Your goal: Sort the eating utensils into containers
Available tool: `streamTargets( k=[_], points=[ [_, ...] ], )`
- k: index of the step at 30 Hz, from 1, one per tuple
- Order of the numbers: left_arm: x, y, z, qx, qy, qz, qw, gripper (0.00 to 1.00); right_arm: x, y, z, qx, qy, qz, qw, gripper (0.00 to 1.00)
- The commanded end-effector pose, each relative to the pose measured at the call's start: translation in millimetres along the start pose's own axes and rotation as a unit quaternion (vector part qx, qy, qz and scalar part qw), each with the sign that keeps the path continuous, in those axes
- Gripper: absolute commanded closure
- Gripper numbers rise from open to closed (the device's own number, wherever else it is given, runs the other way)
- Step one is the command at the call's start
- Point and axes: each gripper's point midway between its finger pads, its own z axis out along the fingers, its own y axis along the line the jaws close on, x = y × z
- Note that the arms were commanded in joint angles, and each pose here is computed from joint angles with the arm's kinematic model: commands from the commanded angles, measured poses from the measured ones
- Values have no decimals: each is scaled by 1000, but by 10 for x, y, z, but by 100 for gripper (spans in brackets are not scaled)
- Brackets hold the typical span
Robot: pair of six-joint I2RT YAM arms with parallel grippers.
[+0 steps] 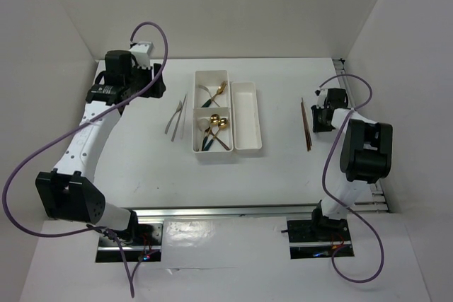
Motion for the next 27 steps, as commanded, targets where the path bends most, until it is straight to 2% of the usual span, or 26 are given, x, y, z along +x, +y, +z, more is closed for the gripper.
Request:
streamTargets(
  k=[1,4,8,9,10,12,16,21,27],
  points=[
    [-236,-19,-51,6,-30,-2,1000,27,28,97,123,-36,13,-4,999,70],
    [-251,-22,-67,6,-30,-2,1000,27,51,145,201,-55,22,-12,998,70],
    [-252,4,-67,-1,-30,3,1000,27,208,184,277,-67,52,-13,996,78],
    [-252,4,-67,-1,-30,3,1000,27,166,172,276,-66,47,-19,997,82],
    [-252,20,-68,-5,-30,3,1000,27,233,183,295,-69,59,-18,996,91],
    [-252,20,-68,-5,-30,3,1000,25,320,133,324,-56,71,-28,995,100],
    [-254,59,-72,-9,-31,0,999,25,485,72,317,-46,92,-36,994,100],
    [-156,58,-53,-9,-23,-6,1000,25,209,21,105,-30,46,-37,998,100],
    [-63,67,-140,-19,-32,-20,999,25,-862,-2,-546,-30,-97,-14,995,100]
  ],
)
